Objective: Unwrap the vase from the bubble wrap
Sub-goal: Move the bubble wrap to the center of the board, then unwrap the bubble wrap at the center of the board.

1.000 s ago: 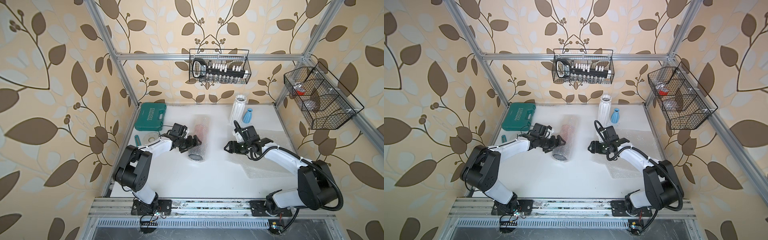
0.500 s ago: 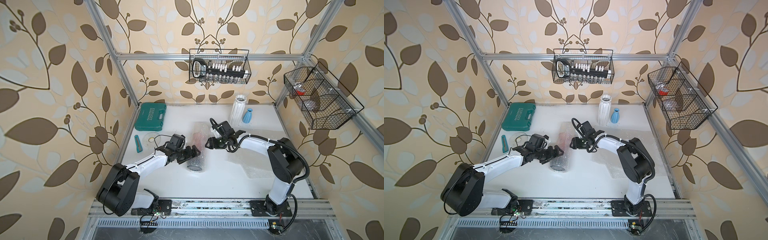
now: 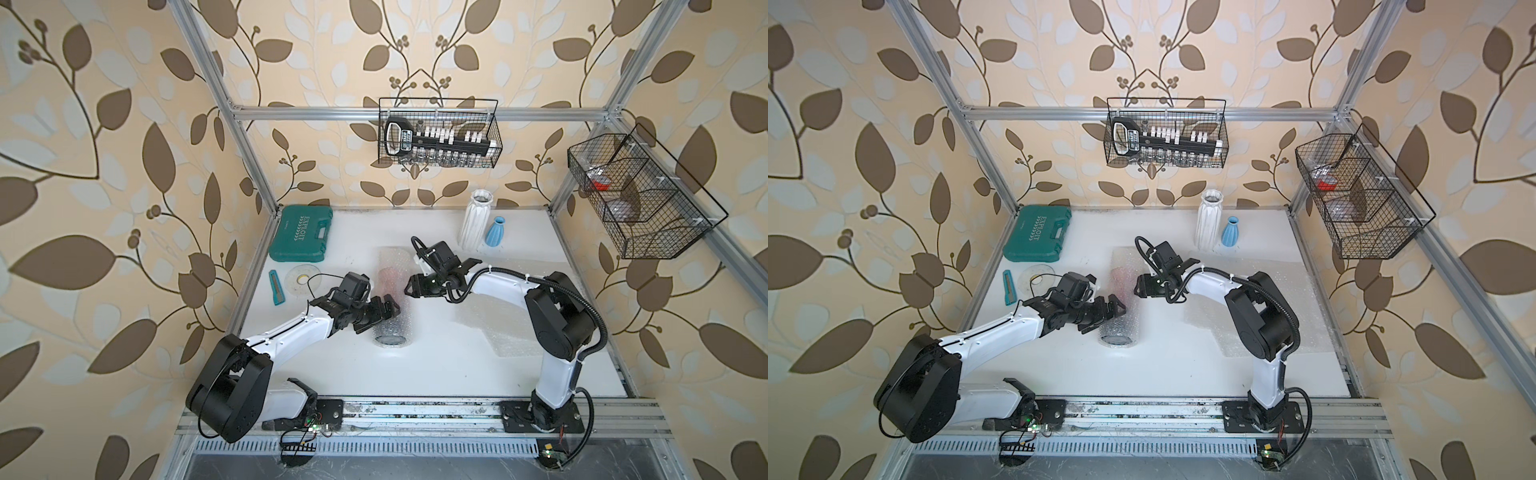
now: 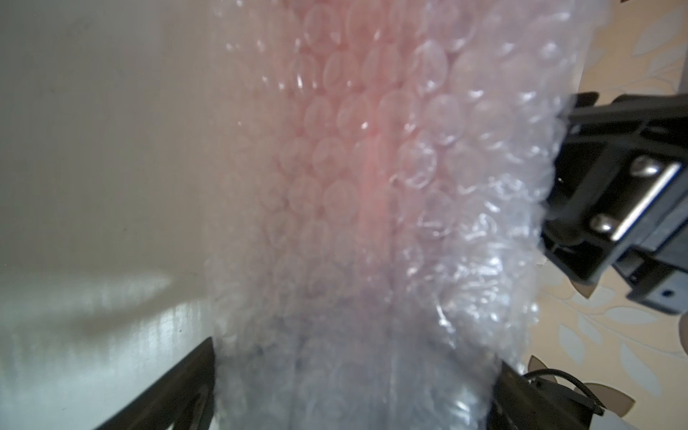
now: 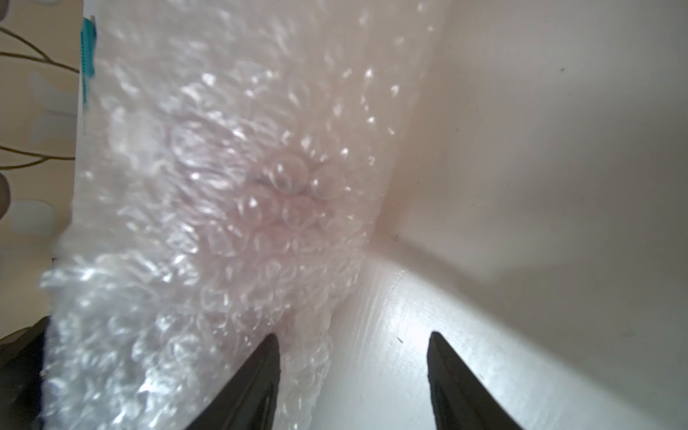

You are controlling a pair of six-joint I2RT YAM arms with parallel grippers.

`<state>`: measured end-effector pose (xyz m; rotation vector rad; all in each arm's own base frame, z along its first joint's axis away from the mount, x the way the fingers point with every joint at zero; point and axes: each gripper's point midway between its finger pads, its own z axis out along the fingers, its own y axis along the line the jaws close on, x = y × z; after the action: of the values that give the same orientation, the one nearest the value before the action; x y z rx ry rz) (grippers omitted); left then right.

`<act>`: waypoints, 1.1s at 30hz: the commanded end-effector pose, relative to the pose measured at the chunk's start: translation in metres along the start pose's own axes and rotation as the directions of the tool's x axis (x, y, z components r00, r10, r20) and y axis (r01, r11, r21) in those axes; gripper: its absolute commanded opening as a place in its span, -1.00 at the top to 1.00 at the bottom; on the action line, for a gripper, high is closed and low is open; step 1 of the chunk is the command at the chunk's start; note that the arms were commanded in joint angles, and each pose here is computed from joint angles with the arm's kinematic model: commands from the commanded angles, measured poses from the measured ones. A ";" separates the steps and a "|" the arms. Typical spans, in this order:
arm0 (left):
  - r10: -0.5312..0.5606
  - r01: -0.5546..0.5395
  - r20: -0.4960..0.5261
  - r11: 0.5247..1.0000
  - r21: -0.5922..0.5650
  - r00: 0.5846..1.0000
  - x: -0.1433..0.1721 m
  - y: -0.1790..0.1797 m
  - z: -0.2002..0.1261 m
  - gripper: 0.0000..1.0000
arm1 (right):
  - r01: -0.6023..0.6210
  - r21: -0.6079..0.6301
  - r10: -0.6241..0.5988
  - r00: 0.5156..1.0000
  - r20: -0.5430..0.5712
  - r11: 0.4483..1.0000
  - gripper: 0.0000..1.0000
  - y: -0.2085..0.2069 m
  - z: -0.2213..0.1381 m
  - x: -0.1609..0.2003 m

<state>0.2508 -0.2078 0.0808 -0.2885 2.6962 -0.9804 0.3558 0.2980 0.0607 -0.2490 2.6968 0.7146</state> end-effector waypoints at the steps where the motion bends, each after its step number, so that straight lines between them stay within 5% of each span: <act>1: 0.054 -0.055 -0.018 0.998 -0.036 0.998 0.000 -0.004 -0.006 -0.98 | 0.022 0.070 -0.026 0.998 0.049 0.997 -0.24 -0.001 -0.026 -0.007; 13: 0.095 -0.095 0.007 0.995 -0.024 0.995 -0.026 -0.006 -0.027 -0.98 | 0.029 0.113 -0.039 0.995 0.086 0.993 -0.21 0.033 -0.074 0.002; 33: 0.075 -0.081 0.045 0.987 0.142 0.996 -0.046 -0.017 -0.043 -0.98 | 0.122 0.400 -0.110 0.992 -0.054 0.908 0.08 0.072 -0.058 0.028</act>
<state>0.2795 -0.1777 0.1231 -0.1984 2.5998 -1.0781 0.2978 0.3397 0.1346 -0.3318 2.7199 0.2339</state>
